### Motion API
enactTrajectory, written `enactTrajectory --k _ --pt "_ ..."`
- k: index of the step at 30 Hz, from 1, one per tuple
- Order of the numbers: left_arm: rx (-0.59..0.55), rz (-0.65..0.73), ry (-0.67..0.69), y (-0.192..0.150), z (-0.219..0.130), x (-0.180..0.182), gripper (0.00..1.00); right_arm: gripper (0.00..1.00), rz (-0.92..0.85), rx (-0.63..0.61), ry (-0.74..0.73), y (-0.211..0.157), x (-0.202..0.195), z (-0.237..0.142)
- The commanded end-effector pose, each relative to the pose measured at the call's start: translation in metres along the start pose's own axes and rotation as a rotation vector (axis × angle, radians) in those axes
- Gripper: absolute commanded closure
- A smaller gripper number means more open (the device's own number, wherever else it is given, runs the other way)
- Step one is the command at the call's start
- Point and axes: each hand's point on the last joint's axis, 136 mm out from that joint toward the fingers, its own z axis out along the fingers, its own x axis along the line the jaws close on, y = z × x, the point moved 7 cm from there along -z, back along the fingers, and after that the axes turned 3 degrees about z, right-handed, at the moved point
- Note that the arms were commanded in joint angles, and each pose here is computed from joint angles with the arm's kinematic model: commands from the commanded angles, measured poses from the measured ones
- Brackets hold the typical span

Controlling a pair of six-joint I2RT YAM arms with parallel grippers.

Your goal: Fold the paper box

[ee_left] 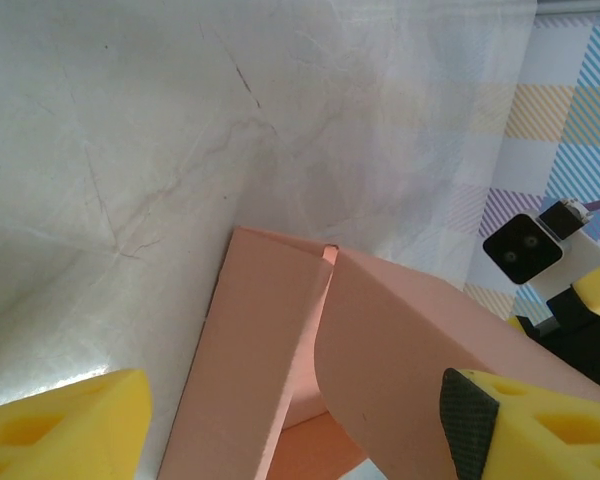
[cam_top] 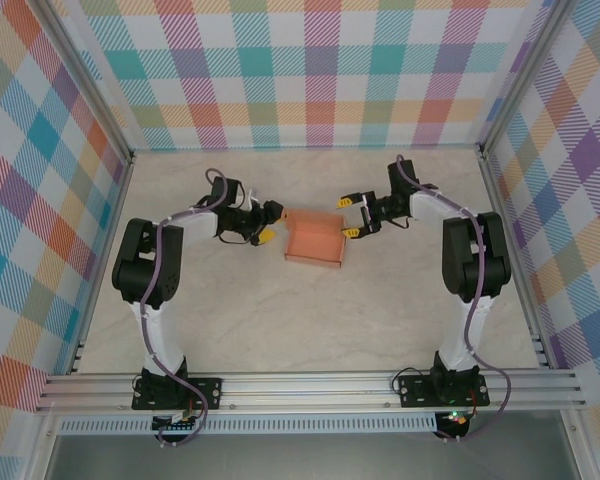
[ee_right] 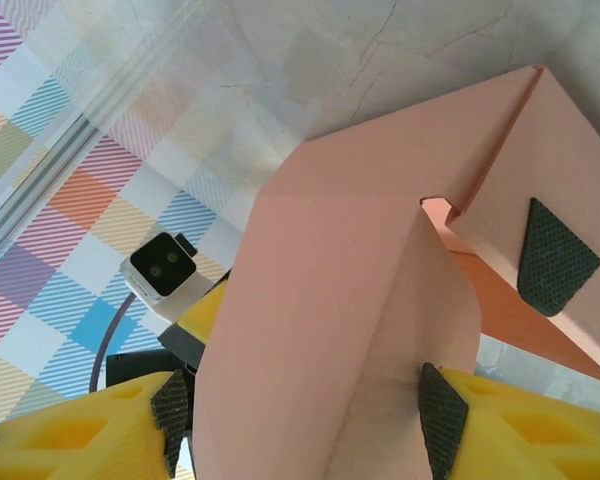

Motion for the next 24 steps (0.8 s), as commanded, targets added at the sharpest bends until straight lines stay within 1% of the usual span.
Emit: enactTrajectory --k 1,4,8,17,20,24 --pt "0.049 0.034 -0.023 -0.014 0.0 -0.014 0.23 0.37 -0.013 0.033 -0.013 -0.003 0.005 0.003" --pt "0.064 0.032 -0.004 -0.017 0.005 -0.012 0.24 0.39 -0.034 0.035 -0.037 -0.003 0.003 0.003" --pt "0.084 0.062 0.007 -0.024 0.014 -0.014 0.24 0.43 -0.057 0.04 -0.058 0.0 -0.004 0.005" --pt "0.106 0.078 0.018 -0.033 0.021 -0.013 0.24 0.44 -0.152 0.048 -0.119 0.001 -0.008 0.005" --pt "0.122 0.109 0.058 -0.039 0.023 -0.005 0.24 0.45 -0.192 0.045 -0.139 0.001 -0.008 0.004" --pt "0.144 0.158 0.162 -0.047 0.023 0.015 0.25 0.46 -0.276 0.019 -0.204 0.002 -0.009 0.001"
